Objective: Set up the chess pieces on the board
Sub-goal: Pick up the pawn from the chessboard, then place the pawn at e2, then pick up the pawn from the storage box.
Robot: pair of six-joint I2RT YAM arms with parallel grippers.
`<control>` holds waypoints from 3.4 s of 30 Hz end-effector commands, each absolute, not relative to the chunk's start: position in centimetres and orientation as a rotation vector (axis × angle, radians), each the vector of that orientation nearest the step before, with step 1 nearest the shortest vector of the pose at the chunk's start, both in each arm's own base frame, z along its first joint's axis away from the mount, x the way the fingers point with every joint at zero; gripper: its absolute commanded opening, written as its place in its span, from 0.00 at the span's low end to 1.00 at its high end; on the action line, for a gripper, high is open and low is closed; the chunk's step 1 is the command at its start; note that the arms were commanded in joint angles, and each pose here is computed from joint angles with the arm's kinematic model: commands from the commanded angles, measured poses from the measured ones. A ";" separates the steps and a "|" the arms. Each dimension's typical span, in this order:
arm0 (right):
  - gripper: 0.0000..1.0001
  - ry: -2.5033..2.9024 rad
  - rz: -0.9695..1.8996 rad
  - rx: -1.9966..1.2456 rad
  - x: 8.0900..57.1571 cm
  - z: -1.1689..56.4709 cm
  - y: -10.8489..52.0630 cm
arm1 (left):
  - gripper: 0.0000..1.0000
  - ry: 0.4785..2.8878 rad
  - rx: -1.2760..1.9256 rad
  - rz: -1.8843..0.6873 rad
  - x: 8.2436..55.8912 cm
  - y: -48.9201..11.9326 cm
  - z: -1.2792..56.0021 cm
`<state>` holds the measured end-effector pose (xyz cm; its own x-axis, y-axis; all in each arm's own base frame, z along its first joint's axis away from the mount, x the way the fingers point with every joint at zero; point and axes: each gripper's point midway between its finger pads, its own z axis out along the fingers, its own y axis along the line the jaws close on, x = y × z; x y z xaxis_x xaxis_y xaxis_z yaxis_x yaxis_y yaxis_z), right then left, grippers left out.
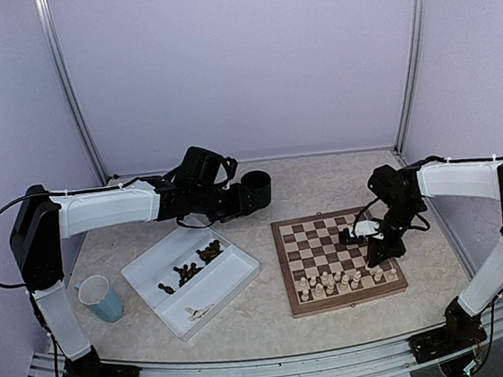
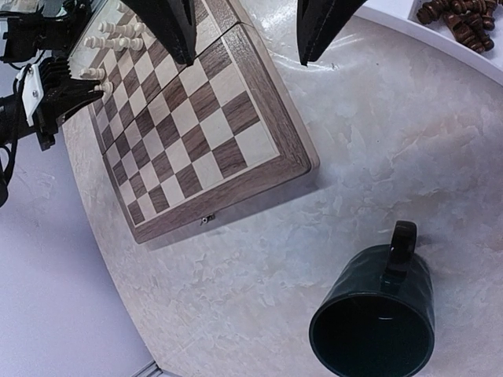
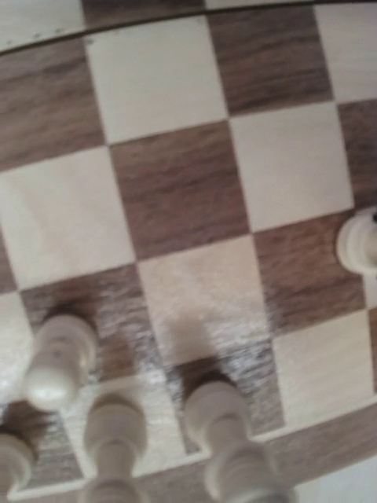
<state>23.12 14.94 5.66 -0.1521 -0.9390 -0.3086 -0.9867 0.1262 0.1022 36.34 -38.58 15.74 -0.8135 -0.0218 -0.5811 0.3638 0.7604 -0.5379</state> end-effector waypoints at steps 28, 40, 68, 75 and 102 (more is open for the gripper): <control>0.24 2.108 0.527 -1.979 22.3 6.5 20.6 | 0.44 2.391 0.283 -0.885 36.3 -38.6 15.2; 0.38 2.019 0.534 -1.916 24.8 11.7 20.9 | 0.44 2.584 0.380 -0.544 30.5 -33.1 12.2; 0.35 1.951 0.676 -1.816 25.8 12.5 22.2 | 0.40 2.838 -0.715 -0.447 18.3 -22.9 4.2; 0.34 1.960 0.712 -1.814 25.3 12.0 22.3 | 0.34 2.844 -0.720 -0.423 19.3 -22.7 3.3; 0.34 1.921 0.798 -1.770 26.5 13.8 23.8 | 0.12 2.826 -0.192 -0.218 25.0 -25.6 5.6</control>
